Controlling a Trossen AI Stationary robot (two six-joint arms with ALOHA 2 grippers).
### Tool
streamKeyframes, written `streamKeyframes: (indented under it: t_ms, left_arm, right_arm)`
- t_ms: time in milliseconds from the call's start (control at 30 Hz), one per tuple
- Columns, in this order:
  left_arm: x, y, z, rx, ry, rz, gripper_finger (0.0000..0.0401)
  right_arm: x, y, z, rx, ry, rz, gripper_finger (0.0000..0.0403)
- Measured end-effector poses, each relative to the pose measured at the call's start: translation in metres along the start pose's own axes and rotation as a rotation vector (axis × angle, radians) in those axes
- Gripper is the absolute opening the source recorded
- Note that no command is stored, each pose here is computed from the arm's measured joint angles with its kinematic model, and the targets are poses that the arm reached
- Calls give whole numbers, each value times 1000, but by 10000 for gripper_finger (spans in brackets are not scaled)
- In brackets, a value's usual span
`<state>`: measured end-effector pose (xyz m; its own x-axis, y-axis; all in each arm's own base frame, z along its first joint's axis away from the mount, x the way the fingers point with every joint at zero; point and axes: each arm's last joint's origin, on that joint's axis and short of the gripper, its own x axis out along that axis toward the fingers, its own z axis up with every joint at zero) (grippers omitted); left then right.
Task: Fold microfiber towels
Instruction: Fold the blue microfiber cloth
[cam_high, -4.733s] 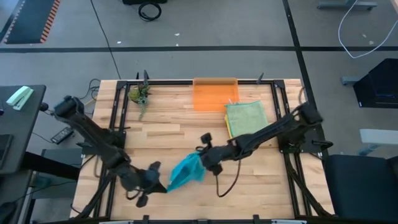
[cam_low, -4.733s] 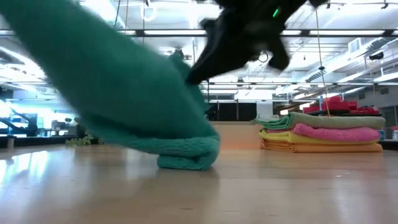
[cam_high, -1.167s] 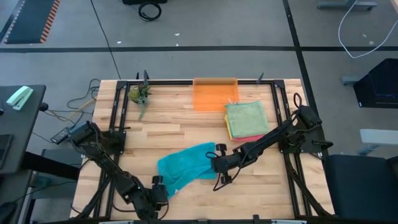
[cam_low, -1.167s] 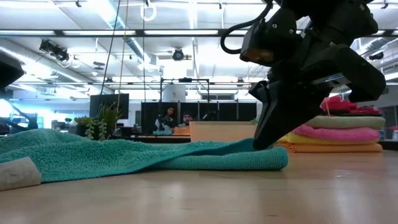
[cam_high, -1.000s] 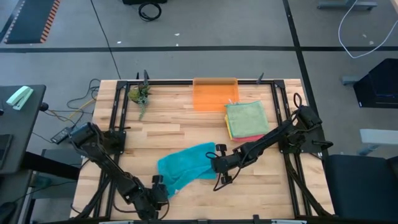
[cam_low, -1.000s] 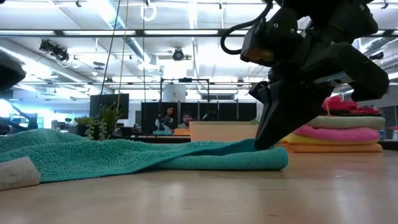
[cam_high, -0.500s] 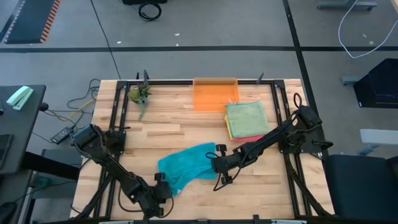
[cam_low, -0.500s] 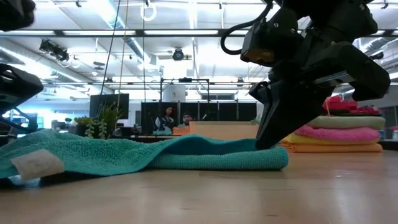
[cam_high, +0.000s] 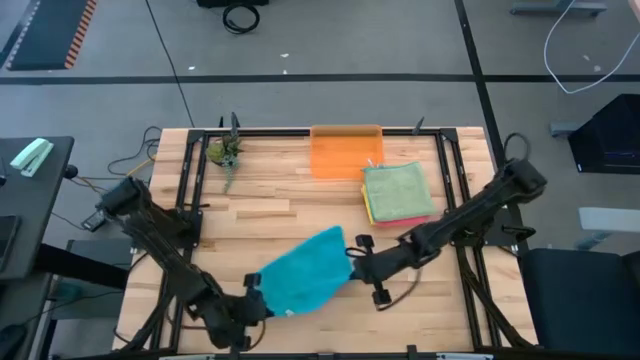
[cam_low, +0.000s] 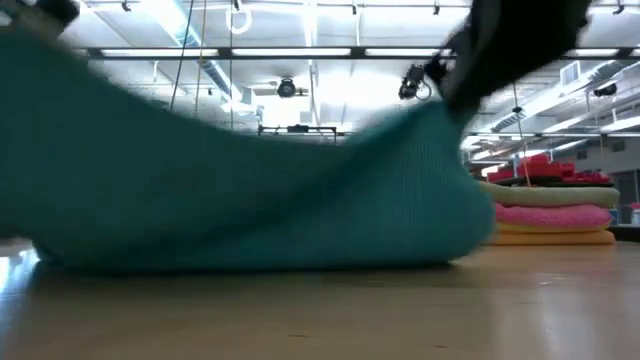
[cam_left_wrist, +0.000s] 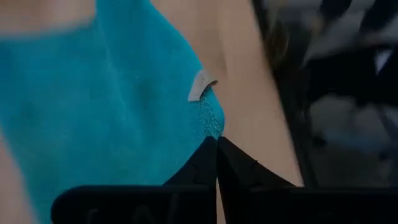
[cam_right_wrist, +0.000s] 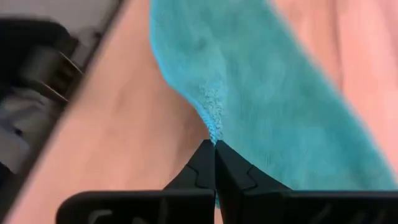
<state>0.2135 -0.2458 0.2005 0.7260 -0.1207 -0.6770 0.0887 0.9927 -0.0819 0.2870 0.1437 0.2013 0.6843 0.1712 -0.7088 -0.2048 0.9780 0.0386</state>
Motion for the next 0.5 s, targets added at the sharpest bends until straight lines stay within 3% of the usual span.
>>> streamKeyframes:
  t_ms: [167, 367, 500]
  left_arm:
    - [-47, 2, 37, 11, -211, -12, 7]
    - [-90, 3, 71, 87, -355, -40, 6]
    - [-106, 17, 86, 136, -381, 71, 8]
  right_arm:
    - [-54, 14, 20, -77, -176, 65, 3]
    - [-121, 32, 45, -221, -388, 148, 3]
    - [-143, 21, 63, -286, -400, -19, 3]
